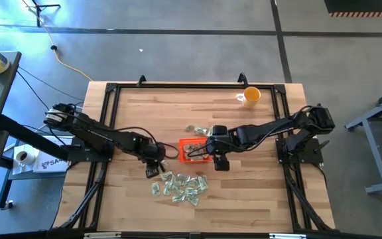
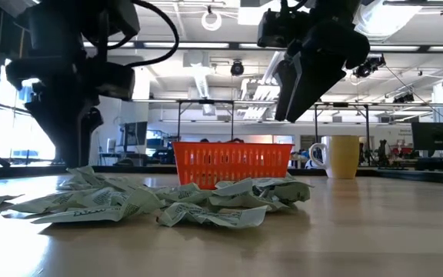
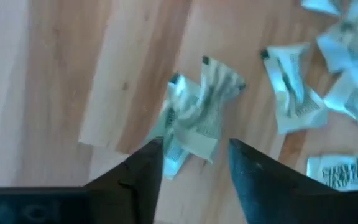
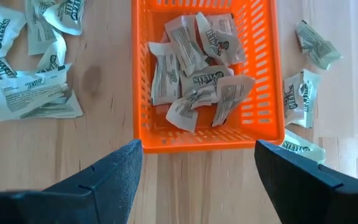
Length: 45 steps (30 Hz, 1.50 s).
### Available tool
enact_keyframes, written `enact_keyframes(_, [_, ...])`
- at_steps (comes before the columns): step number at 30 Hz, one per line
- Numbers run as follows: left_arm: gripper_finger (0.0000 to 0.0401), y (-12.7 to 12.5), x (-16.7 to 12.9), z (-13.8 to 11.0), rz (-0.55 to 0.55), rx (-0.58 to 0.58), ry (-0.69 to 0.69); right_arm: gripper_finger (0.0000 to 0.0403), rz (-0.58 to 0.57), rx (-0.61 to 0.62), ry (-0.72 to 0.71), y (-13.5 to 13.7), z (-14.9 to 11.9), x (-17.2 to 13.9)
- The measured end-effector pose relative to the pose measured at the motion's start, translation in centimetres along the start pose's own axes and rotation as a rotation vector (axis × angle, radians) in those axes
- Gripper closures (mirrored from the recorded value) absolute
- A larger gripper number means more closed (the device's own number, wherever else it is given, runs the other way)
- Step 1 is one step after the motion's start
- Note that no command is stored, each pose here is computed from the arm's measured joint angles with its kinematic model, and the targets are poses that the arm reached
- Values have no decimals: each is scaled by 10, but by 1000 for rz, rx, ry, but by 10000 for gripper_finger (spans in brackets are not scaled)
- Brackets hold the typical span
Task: Pick and place Stevia / Truvia into bins
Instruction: Put the stevia packet into the orange bin
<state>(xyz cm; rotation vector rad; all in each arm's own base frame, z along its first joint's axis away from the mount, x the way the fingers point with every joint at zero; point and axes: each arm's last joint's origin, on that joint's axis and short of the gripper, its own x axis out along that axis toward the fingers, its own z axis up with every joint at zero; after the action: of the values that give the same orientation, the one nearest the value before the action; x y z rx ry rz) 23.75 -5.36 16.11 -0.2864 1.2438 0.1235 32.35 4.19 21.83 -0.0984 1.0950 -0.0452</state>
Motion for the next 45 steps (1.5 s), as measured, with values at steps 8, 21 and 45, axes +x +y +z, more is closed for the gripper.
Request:
enact_keyframes(8, [335,-1,1,0,-28,100,-7,102,-63,1,-8,-2,0,0])
enact_keyframes(21, [230,-22,0,-9,-84,212,-21,102,-116,105,25,-3,-4,0])
enact_keyframes(45, [256,-19,33,10,18,491,-113,102,-143,101,61,-4,-28,21])
